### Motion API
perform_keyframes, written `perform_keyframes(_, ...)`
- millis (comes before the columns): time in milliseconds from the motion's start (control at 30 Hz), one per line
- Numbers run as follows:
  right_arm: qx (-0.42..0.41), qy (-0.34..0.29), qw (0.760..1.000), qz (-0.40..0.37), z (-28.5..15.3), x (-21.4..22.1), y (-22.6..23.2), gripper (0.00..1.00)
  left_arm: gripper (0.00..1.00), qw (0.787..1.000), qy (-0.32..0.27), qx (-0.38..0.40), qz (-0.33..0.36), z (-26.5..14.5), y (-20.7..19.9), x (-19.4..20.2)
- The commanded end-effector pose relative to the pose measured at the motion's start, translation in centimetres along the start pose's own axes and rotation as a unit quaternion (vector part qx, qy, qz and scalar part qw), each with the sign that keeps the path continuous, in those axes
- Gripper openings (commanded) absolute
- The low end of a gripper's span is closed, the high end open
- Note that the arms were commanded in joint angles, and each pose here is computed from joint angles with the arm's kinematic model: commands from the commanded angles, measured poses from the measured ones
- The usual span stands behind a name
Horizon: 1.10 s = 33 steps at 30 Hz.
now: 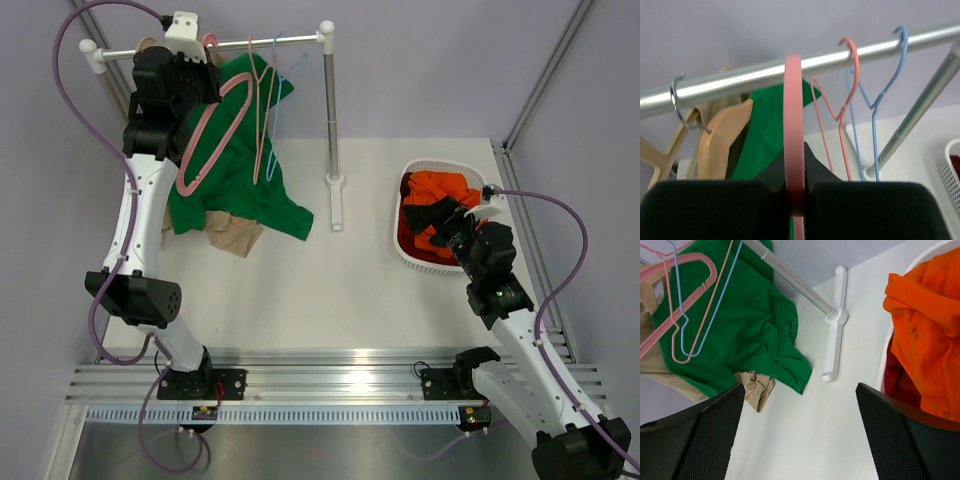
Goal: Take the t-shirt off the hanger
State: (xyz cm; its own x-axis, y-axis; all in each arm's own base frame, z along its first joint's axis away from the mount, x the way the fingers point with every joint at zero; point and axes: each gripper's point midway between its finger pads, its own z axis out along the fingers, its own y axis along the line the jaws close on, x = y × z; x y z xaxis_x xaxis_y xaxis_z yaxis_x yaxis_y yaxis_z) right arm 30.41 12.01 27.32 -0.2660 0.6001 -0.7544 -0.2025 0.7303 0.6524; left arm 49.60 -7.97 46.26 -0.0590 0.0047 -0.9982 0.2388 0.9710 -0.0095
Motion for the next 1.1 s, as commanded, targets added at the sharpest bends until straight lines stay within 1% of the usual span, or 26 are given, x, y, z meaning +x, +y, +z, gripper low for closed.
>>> perform_keyframes(0, -0.037, -0.004, 0.999, -0.015, -0.1, -0.6, 1.9, 1.00, 0.00, 0.998, -0.066, 0.014, -0.012, 1.2, -0.2, -4.2)
perform_keyframes(67, -0.041, 0.001, 0.999, -0.019, 0.0, -0.5, 2.0, 1.00, 0.00, 0.997, -0.076, 0.018, -0.019, 1.7, -0.3, -5.0)
perform_keyframes(100, -0.041, 0.003, 0.999, -0.020, 0.0, -0.4, 2.0, 0.99, 0.00, 0.997, -0.071, 0.018, -0.024, 2.6, -0.1, -4.4)
perform_keyframes(200, -0.045, 0.007, 0.999, -0.021, 0.1, -0.3, 2.2, 1.00, 0.00, 0.996, -0.078, 0.022, -0.037, 3.3, -0.2, -4.9)
perform_keyframes(233, -0.047, 0.009, 0.999, -0.021, 0.2, -0.2, 2.3, 0.99, 0.00, 0.996, -0.071, 0.021, -0.040, 4.1, -0.1, -4.1)
perform_keyframes(300, -0.054, 0.015, 0.998, -0.024, 0.3, -0.1, 2.6, 1.00, 0.00, 0.996, -0.071, 0.020, -0.042, 4.8, 0.1, -3.9)
perform_keyframes(500, -0.062, 0.017, 0.998, -0.027, 0.1, 0.1, 3.0, 1.00, 0.00, 0.996, -0.074, 0.029, -0.047, 5.9, -0.1, -4.0)
perform_keyframes(600, -0.064, 0.013, 0.997, -0.029, -0.1, -0.1, 3.1, 0.99, 0.00, 0.996, -0.062, 0.033, -0.049, 6.7, -0.2, -2.8)
perform_keyframes(733, -0.063, 0.010, 0.997, -0.031, -0.2, -0.2, 3.1, 1.00, 0.00, 0.998, -0.023, 0.032, -0.055, 7.8, -0.1, 0.8)
perform_keyframes(867, -0.066, 0.012, 0.997, -0.032, -0.3, -0.3, 3.3, 1.00, 0.00, 0.998, -0.006, 0.027, -0.055, 7.8, -0.3, 2.5)
perform_keyframes(900, -0.066, 0.015, 0.997, -0.032, -0.2, -0.2, 3.3, 1.00, 0.00, 0.998, -0.013, 0.027, -0.056, 7.2, -0.4, 1.9)
perform_keyframes(933, -0.072, 0.017, 0.997, -0.031, -0.3, -0.3, 3.7, 1.00, 0.03, 0.998, -0.015, 0.025, -0.062, 7.2, -0.3, 2.4)
perform_keyframes(967, -0.074, 0.018, 0.997, -0.032, -0.3, -0.3, 3.8, 0.99, 0.09, 0.997, -0.019, 0.024, -0.064, 6.9, -0.3, 2.2)
perform_keyframes(1000, -0.076, 0.017, 0.997, -0.030, -0.3, -0.4, 3.9, 1.00, 0.25, 0.997, -0.025, 0.022, -0.065, 6.6, -0.3, 1.9)
perform_keyframes(1033, -0.077, 0.016, 0.996, -0.030, -0.3, -0.4, 4.0, 0.99, 0.35, 0.997, -0.040, 0.015, -0.065, 5.7, -0.2, 0.7)
perform_keyframes(1067, -0.080, 0.015, 0.996, -0.030, -0.4, -0.5, 4.3, 0.99, 0.46, 0.997, -0.042, 0.011, -0.066, 5.4, -0.1, 0.5)
